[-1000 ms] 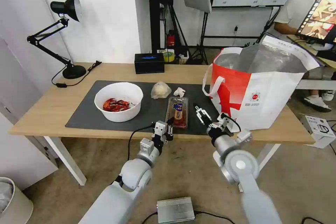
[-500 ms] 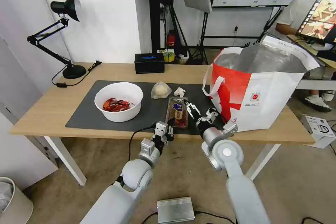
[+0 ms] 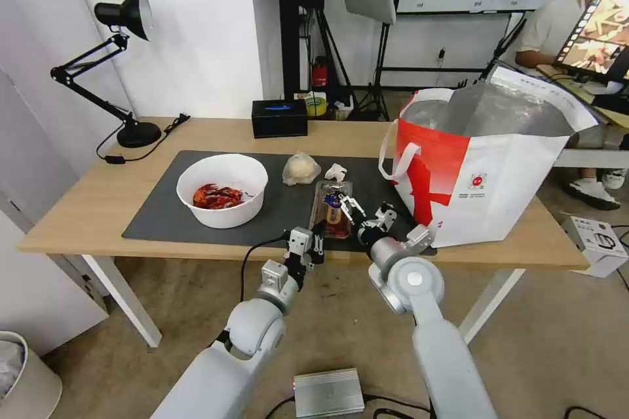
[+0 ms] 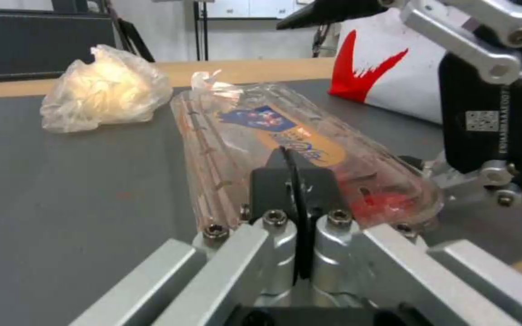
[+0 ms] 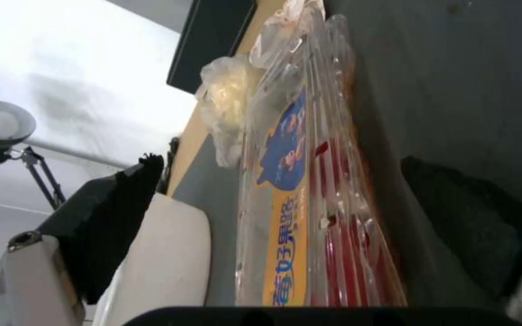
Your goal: Pick up the trash from the table and place it into the takeout bag.
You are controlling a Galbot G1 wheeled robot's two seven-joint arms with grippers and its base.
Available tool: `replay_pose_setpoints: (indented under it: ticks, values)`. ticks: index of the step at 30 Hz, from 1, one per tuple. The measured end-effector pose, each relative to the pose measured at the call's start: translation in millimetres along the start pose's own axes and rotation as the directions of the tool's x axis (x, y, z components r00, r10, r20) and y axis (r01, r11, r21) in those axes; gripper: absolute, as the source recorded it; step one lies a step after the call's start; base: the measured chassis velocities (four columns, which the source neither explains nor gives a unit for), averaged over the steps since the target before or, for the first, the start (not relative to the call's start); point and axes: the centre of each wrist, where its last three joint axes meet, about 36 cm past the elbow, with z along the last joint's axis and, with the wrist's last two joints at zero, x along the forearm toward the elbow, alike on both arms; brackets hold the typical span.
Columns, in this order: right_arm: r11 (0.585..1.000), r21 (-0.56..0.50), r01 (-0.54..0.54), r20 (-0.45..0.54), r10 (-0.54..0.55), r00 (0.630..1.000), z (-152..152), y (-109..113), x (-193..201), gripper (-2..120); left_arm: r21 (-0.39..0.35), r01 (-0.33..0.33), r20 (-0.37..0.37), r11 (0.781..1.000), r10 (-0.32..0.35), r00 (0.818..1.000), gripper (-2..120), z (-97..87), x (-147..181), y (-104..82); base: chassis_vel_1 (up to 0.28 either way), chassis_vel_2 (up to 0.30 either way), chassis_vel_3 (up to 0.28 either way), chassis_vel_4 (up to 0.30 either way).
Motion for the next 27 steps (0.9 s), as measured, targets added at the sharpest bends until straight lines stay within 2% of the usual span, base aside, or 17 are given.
replay_pose_setpoints:
  ticks: [4,6,11,14,15,18,19,25,27]
  values:
    - [1.000,0.009,-0.013,-0.010,0.013,1.000,1.3,0.2,-2.0,92,0.007,0.000,-0.001,1.000,0.000,1.000,0,0.2,-0.3,-0.3,0.000,0.000,0.000,0.000]
    - [1.000,0.013,-0.021,-0.011,0.021,1.000,3.7,-0.5,-3.8,81,0.009,0.001,-0.002,1.000,-0.001,1.000,0,0.6,0.0,-0.2,0.000,0.000,0.000,0.000]
    - [0.999,0.018,-0.028,-0.013,0.028,1.000,5.9,-1.0,-4.9,69,0.009,0.003,-0.001,1.000,-0.003,1.000,0,0.7,0.2,0.0,0.000,0.000,0.000,0.000]
    - [0.999,0.017,-0.041,-0.018,0.042,0.999,9.2,-2.9,-7.6,51,0.014,0.004,0.001,1.000,-0.004,1.000,0,0.8,-0.4,0.8,0.000,0.000,0.000,0.000]
    - [0.999,0.017,-0.041,-0.018,0.042,0.999,9.2,-2.9,-7.6,51,0.014,0.004,0.001,1.000,-0.004,1.000,0,0.8,-0.4,0.8,0.000,0.000,0.000,0.000]
    - [0.999,0.020,-0.047,-0.019,0.047,0.999,10.4,-3.9,-7.7,37,0.016,0.005,0.000,1.000,-0.005,1.000,0,1.2,-0.8,0.5,0.000,0.000,0.000,0.000]
    - [0.999,0.020,-0.047,-0.019,0.047,0.999,10.4,-3.9,-7.7,37,0.016,0.005,0.000,1.000,-0.005,1.000,0,1.2,-0.8,0.5,0.000,0.000,0.000,0.000]
    - [0.999,0.020,-0.049,-0.020,0.050,0.999,11.0,-4.9,-7.2,11,0.024,0.012,0.000,1.000,-0.012,1.000,0,1.4,0.4,1.4,0.000,0.000,0.000,0.000]
    - [0.999,0.020,-0.048,-0.019,0.048,0.999,10.7,-4.5,-6.9,8,0.026,0.014,-0.001,1.000,-0.014,1.000,0,1.5,0.7,2.0,0.000,0.000,0.000,0.000]
